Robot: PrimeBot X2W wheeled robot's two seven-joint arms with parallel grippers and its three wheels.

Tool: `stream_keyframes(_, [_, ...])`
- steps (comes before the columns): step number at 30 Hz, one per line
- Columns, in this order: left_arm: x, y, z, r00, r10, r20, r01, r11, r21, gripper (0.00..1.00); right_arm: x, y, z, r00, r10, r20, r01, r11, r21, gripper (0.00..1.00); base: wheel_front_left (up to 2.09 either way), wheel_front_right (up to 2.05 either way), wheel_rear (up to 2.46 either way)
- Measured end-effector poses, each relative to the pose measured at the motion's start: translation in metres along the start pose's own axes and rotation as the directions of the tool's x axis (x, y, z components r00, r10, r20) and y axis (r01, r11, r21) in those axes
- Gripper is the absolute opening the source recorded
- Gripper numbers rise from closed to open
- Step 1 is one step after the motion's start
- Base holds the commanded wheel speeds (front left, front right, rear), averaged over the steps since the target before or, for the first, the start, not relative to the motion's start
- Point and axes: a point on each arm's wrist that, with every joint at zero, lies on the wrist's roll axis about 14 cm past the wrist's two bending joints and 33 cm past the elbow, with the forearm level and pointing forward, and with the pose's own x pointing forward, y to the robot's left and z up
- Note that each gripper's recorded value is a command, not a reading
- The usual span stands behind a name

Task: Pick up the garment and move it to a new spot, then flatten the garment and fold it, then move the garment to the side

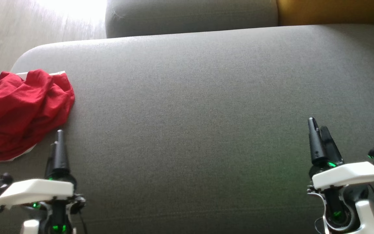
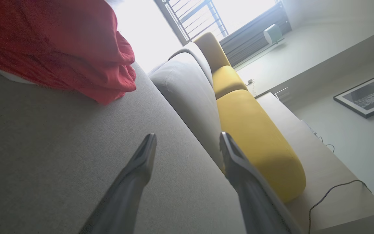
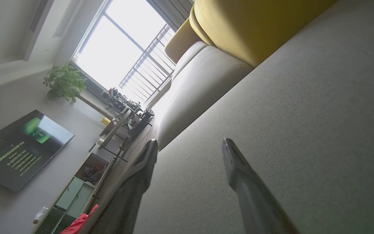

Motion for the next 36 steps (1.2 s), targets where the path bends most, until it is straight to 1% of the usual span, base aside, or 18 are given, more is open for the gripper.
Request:
stream_keyframes(1, [0.000, 0.000, 0.000, 1.000, 0.000, 0.000, 0.000, 1.000, 0.000, 1.00, 0.000, 0.000, 0.000, 1.000, 0.000, 0.000, 0.000, 1.000, 0.000, 1.00, 0.00, 0.00, 0.00])
stream_keyframes(3, [0.001, -0.003, -0.005, 1.000, -0.006, -0.012, 0.007, 0.999, 0.039, 1.00, 0.002, 0.005, -0.002, 1.000, 0.015, -0.006, -0.015, 0.999, -0.039, 1.00, 0.00, 0.00, 0.00])
stream_keyframes(9, [0.000, -0.013, -0.013, 0.999, -0.023, -0.023, 0.027, 0.982, 0.188, 1.00, 0.010, 0.026, 0.000, 0.997, 0.083, 0.005, -0.082, 0.986, -0.143, 1.00, 0.00, 0.00, 0.00])
stream_keyframes(12, [0.000, -0.013, -0.017, 0.999, -0.010, -0.033, 0.018, 0.966, 0.259, 1.00, 0.010, 0.032, -0.003, 0.995, 0.102, -0.002, -0.101, 0.978, -0.183, 1.00, 0.00, 0.00, 0.00])
stream_keyframes(17, [-0.002, -0.011, -0.024, 0.999, 0.002, -0.046, 0.016, 0.926, 0.376, 1.00, 0.010, 0.038, -0.005, 0.992, 0.123, -0.006, -0.121, 0.961, -0.250, 1.00, 0.00, 0.00, 0.00])
stream_keyframes(18, [-0.003, -0.011, -0.029, 0.998, 0.002, -0.063, 0.025, 0.907, 0.421, 1.00, 0.009, 0.039, -0.011, 0.992, 0.126, -0.024, -0.128, 0.950, -0.285, 1.00, 0.00, 0.00, 0.00])
stream_keyframes(19, [-0.003, -0.010, -0.032, 0.998, 0.004, -0.070, 0.028, 0.893, 0.449, 1.00, 0.008, 0.039, -0.013, 0.991, 0.128, -0.030, -0.131, 0.946, -0.298, 1.00, 0.00, 0.00, 0.00])
stream_keyframes(25, [-0.004, -0.012, -0.042, 0.996, 0.001, -0.089, 0.052, 0.812, 0.581, 1.00, 0.007, 0.043, -0.016, 0.989, 0.145, -0.037, -0.149, 0.917, -0.371, 1.00, 0.00, 0.00, 0.00])
stream_keyframes(28, [-0.003, -0.018, -0.045, 0.996, -0.017, -0.086, 0.068, 0.773, 0.630, 1.00, 0.006, 0.045, -0.016, 0.988, 0.153, -0.031, -0.153, 0.911, -0.384, 1.00, 0.00, 0.00, 0.00])
stream_keyframes(32, [-0.005, -0.020, -0.048, 0.996, -0.024, -0.082, 0.074, 0.730, 0.679, 1.00, 0.006, 0.049, -0.015, 0.985, 0.170, -0.027, -0.166, 0.890, -0.424, 1.00, 0.00, 0.00, 0.00])
stream_keyframes(36, [-0.007, -0.025, -0.049, 0.996, -0.046, -0.072, 0.084, 0.674, 0.734, 1.00, 0.005, 0.053, -0.013, 0.983, 0.185, -0.018, -0.173, 0.875, -0.452, 1.00, 0.00, 0.00, 0.00])
